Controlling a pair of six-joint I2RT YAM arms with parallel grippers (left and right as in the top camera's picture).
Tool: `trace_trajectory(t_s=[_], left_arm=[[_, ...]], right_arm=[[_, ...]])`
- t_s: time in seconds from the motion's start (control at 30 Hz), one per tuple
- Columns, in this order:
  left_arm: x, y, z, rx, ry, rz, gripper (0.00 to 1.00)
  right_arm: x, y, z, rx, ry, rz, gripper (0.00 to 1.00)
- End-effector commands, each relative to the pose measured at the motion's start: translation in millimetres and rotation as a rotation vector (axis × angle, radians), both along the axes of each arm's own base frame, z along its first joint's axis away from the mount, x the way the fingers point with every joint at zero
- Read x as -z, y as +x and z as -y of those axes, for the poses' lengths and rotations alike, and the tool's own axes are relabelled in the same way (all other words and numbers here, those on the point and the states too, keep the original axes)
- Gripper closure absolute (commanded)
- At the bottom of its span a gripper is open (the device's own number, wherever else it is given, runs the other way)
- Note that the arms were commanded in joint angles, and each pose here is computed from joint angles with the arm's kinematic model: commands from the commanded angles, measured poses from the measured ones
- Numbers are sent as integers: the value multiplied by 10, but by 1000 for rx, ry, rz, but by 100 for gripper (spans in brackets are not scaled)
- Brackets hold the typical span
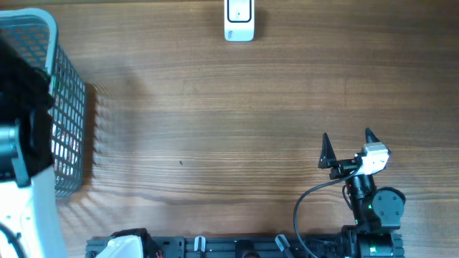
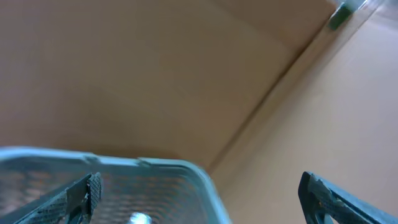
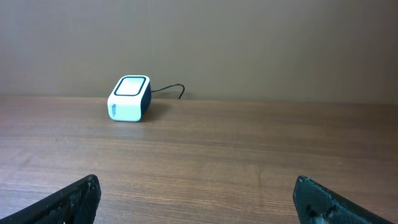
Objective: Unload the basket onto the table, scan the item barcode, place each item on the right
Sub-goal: 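Reach the left gripper into the basket and grasp the blue Listerine bottle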
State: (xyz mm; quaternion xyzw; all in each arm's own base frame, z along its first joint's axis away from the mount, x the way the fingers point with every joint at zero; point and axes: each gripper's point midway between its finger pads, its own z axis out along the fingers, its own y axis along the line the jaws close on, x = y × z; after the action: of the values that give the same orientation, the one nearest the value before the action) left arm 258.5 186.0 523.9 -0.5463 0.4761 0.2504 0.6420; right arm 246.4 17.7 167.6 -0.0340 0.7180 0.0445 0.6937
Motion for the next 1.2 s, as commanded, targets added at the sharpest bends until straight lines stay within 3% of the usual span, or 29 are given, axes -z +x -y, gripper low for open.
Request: trace_trajectory(t_s=[0.0,0.17,0.47,0.63,0.83,1.0,1.17], left_arm=[[231,81,-235,2,12,-239,0],[656,-159,-625,-117,-138,-250,0],[2079,432,-1149,63,-522,-460,2],[2835,343,-1411,102,-745,-573,1],[2818,197,-1656,148,-820,-477,1],[3165,453,-1649,225,-914,-570,1],[3290,636,-1535,305,-916,-644,1]], right_arm=[[-74,-8,17,9,-12,23,0],[-74,-8,17,9,-13,23,0],[-74,-8,17,9,-12,23,0],[-74,-8,17,9,-12,23,0],[-75,-8,17,9,-12,24,0],[-74,-8,17,9,-12,23,0],[-74,-8,17,9,-12,23,0]])
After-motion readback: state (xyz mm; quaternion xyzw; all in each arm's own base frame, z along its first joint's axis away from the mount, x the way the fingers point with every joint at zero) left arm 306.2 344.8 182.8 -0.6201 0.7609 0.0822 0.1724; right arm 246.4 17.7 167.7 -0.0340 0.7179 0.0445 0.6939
